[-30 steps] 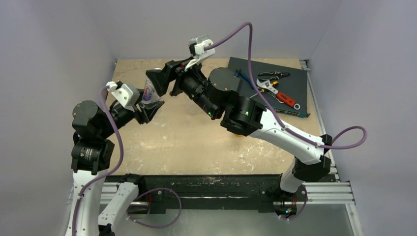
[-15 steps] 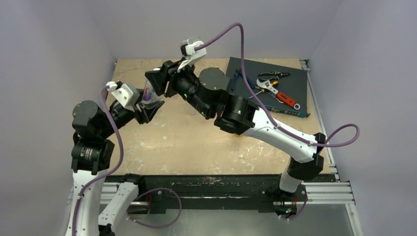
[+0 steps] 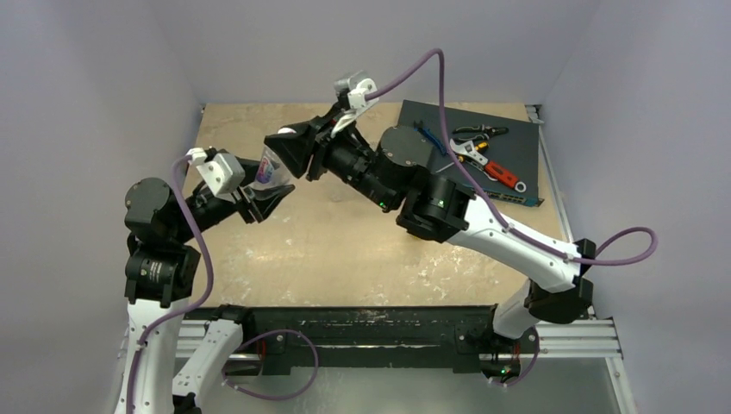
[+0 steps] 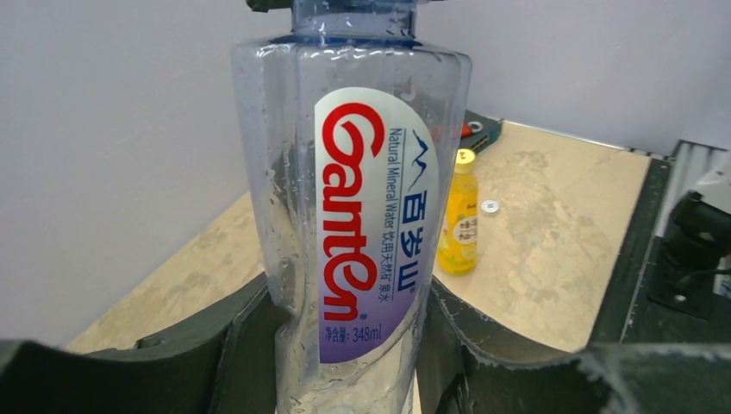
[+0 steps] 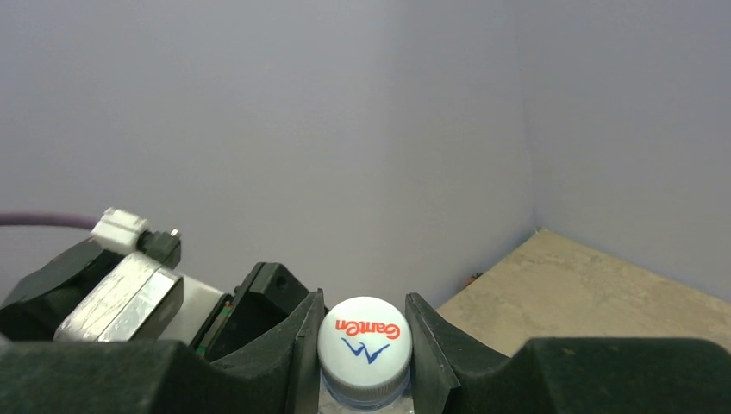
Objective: Unscrew the bottle caps
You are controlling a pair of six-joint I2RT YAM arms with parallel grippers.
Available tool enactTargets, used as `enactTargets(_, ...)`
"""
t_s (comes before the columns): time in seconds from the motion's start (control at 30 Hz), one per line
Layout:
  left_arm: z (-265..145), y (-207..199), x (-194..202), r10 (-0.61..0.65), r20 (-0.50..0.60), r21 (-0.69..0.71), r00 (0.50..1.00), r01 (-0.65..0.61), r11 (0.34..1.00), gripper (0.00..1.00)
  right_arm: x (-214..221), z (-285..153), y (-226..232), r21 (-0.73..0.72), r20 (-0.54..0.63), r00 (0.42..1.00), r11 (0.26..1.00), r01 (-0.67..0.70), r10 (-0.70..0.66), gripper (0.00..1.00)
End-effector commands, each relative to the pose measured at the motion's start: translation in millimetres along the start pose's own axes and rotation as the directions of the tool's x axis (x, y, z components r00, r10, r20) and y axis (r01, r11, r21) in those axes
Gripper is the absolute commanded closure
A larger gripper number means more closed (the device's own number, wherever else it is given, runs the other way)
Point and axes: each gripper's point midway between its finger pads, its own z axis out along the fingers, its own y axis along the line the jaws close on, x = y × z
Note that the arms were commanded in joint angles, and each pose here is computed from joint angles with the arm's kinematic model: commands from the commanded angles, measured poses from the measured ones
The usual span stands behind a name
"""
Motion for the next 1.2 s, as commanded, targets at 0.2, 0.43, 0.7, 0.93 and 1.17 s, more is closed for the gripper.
enactTargets(0.2, -10.4, -71.8, -28.9, -0.167, -0.008, 0.424, 0.986, 0.155, 0.893, 1.0, -103.2, -81.4, 47.6, -0.508, 0.234, 0.97, 0.859, 0.066, 0.064, 1.0)
enactTargets(0.43, -11.7, -76.3, -21.4, -0.187, -0.054, 0.458, 0.981, 0.19, 0.868, 1.0, -114.8, -77.3, 29.2, -0.412, 0.258, 0.966, 0.906, 0.091, 0.02, 0.99)
enactTargets(0.7, -12.7, -70.8, -19.8, -0.131, -0.021, 0.399, 0.991, 0.128, 0.908, 1.0, -71.5, -115.9, -147.7, 0.347, 0.123, 0.992, 0.937, -0.051, 0.009, 0.96)
enactTargets(0.93, -11.7, -67.6, -23.3, -0.115, -0.001, 0.382, 0.993, 0.106, 0.918, 1.0, 34.7, -219.0, -272.0, 0.787, 0.052, 0.986, 0.601, -0.139, 0.16, 0.97)
enactTargets(1.17, -12.9, -67.7, -23.8, -0.103, 0.0, 0.374, 0.995, 0.095, 0.922, 1.0, 99.9, -271.8, -320.2, 0.917, 0.022, 0.971, 0.381, -0.114, 0.238, 0.97)
